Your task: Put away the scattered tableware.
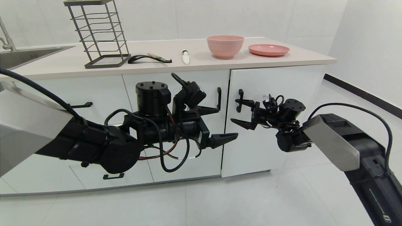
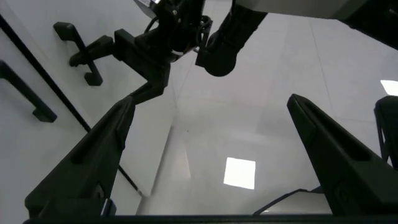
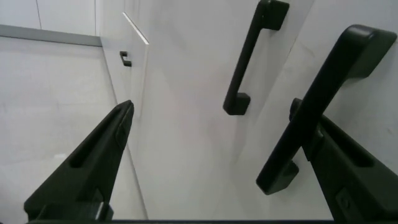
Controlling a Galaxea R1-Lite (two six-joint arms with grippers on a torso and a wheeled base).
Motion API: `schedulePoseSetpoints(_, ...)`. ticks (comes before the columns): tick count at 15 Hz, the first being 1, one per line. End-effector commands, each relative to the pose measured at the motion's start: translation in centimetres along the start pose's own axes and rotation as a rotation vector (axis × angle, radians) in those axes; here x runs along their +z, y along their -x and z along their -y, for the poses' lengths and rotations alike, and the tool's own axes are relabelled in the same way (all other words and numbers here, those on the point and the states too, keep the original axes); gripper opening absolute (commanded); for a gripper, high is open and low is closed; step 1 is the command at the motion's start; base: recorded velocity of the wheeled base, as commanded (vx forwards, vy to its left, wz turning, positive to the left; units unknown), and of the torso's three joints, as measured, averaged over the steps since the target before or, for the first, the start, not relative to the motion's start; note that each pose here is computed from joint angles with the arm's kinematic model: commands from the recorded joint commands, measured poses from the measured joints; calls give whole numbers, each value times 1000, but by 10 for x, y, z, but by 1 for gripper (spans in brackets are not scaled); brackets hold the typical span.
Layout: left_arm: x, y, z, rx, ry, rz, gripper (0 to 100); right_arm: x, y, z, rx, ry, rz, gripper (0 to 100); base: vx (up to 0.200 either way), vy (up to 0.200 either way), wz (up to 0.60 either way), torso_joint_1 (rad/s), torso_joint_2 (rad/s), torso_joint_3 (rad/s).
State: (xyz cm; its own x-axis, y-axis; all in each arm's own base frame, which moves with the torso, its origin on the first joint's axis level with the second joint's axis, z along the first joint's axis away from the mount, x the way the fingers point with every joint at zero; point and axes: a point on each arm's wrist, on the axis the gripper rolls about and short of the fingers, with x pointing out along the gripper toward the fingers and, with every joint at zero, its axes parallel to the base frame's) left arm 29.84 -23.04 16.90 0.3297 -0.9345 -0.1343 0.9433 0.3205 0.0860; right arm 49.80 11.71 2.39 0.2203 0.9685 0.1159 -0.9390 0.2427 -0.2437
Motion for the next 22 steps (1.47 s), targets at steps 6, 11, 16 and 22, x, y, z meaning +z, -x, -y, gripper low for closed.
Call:
schedulePoseSetpoints(6, 0, -23, 7, -37, -9, 10, 100, 35, 25, -55, 82, -104, -40, 100, 0, 0, 0, 0, 0, 0)
schedulePoseSetpoints(11, 3, -55, -4, 27, -30, 34, 100, 47, 49, -80, 126, -149, -61, 100, 0, 0, 0, 0, 0, 0)
schedulePoseSetpoints(16, 4, -96, -29, 129, -2, 102, 100, 47, 55, -82, 122, -144, -67, 100, 0, 0, 0, 0, 0, 0)
schedulePoseSetpoints(22, -13, -130, -46, 140, -16, 140, 100, 46, 55, -82, 128, -146, -67, 100, 0, 0, 0, 0, 0, 0)
